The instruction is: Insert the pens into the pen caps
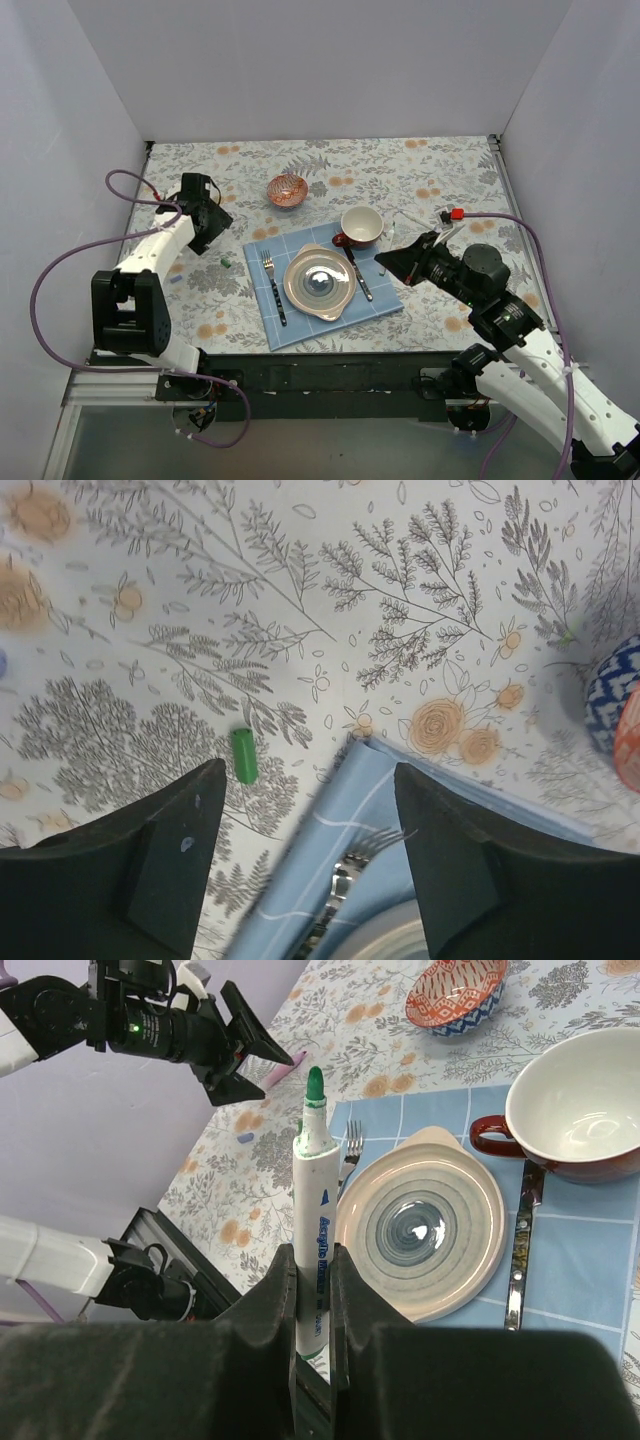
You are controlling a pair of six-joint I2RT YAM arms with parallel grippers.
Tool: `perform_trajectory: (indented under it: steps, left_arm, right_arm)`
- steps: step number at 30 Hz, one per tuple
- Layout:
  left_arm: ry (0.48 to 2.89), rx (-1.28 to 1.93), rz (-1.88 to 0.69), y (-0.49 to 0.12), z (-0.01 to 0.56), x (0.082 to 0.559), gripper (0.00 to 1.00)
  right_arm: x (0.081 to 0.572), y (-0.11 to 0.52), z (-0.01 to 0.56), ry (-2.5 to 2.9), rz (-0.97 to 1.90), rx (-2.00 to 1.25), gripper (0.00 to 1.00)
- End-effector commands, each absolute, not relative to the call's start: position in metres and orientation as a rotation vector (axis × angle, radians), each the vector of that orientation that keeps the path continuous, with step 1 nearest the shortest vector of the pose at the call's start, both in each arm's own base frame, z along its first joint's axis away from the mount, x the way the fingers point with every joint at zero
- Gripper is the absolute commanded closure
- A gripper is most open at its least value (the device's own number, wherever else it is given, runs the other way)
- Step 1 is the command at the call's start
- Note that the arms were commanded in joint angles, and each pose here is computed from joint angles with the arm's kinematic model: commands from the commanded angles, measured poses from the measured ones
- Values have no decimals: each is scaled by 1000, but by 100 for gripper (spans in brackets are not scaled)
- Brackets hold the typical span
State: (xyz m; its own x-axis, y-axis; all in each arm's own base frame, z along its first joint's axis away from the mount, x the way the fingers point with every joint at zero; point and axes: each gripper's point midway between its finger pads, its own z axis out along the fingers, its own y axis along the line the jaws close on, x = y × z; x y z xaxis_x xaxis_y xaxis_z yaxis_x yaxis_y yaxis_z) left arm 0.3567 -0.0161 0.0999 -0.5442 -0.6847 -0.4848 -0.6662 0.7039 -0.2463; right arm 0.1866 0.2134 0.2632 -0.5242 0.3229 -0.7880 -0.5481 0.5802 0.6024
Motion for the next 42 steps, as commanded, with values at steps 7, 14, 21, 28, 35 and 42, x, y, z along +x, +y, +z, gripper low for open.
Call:
perform_trajectory:
  steps: [7, 14, 21, 28, 35, 42]
  left_arm:
    - [2237, -1646, 81, -14, 70, 332, 46]
    - [2241, -1637, 108, -12, 60, 338, 53]
    - [2318, -1634, 213, -11, 31, 319, 58]
    - [2348, -1610, 170, -18, 15, 316, 56]
    - [2412, -1591, 244, -25, 4, 301, 58]
    - [2397, -1598, 224, -26, 2, 305, 77]
  right_arm:
    - [188, 209, 282, 1746, 1090, -170, 99]
    - [189, 208, 283, 1739, 1085, -166, 99]
    - [189, 209, 281, 1740, 1091, -167, 99]
    - [186, 207, 282, 1734, 1095, -167, 99]
    - [185, 207, 280, 1740, 1098, -167, 99]
    - [182, 211, 279, 1749, 1129, -183, 99]
